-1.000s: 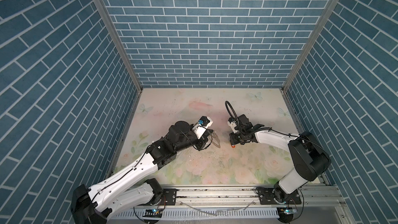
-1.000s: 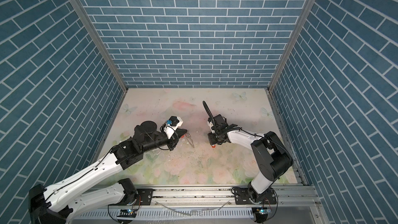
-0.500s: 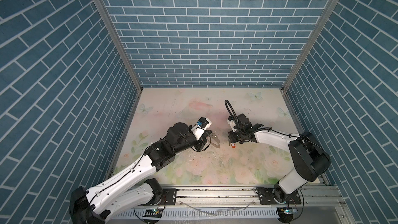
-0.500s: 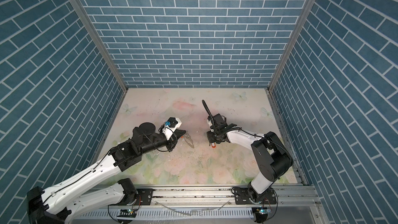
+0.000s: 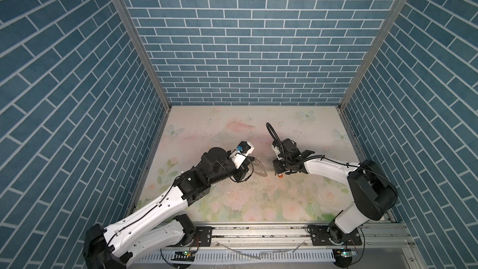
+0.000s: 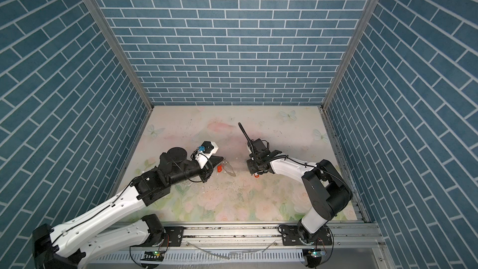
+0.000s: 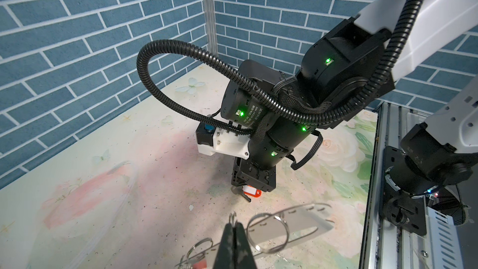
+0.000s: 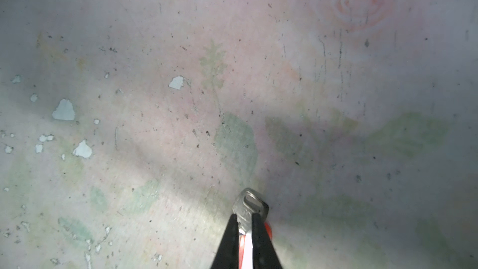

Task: Put the keys on the keyring
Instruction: 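Lift the red-tagged key off the table with the right gripper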

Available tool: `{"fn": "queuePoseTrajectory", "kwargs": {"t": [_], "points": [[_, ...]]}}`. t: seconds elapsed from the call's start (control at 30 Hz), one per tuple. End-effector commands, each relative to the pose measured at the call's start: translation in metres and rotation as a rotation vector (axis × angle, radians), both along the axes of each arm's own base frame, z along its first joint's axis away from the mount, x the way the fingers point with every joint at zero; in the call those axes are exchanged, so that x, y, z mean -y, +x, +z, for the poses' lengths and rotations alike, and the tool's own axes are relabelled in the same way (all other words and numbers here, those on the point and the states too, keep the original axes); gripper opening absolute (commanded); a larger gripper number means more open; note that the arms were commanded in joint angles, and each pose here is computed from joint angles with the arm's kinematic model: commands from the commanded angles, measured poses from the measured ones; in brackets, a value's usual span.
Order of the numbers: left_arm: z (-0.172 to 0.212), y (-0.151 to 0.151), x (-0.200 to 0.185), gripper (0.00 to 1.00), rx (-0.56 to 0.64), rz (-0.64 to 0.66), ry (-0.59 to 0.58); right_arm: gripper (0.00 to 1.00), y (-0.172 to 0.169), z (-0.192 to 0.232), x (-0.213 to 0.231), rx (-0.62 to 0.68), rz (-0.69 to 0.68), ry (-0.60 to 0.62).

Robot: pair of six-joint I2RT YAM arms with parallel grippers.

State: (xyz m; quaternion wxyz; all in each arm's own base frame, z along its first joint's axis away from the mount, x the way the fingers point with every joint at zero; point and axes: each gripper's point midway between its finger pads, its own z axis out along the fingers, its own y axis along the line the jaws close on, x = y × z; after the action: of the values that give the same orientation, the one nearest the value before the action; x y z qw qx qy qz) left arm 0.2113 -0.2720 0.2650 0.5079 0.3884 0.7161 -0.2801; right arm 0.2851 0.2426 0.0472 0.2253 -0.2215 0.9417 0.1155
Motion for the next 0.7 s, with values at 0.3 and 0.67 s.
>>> {"fn": "queuePoseTrajectory", "kwargs": {"t": [0.3, 0.67], "points": [[0.004, -0.003, 0.004, 0.0, 0.011, -0.019, -0.013, 0.18, -0.013, -0.02, 0.013, -0.047, -0.035, -0.061], [0.004, -0.004, 0.005, 0.0, 0.012, -0.023, -0.013, 0.18, -0.019, -0.028, 0.017, -0.061, -0.04, -0.081]]}}
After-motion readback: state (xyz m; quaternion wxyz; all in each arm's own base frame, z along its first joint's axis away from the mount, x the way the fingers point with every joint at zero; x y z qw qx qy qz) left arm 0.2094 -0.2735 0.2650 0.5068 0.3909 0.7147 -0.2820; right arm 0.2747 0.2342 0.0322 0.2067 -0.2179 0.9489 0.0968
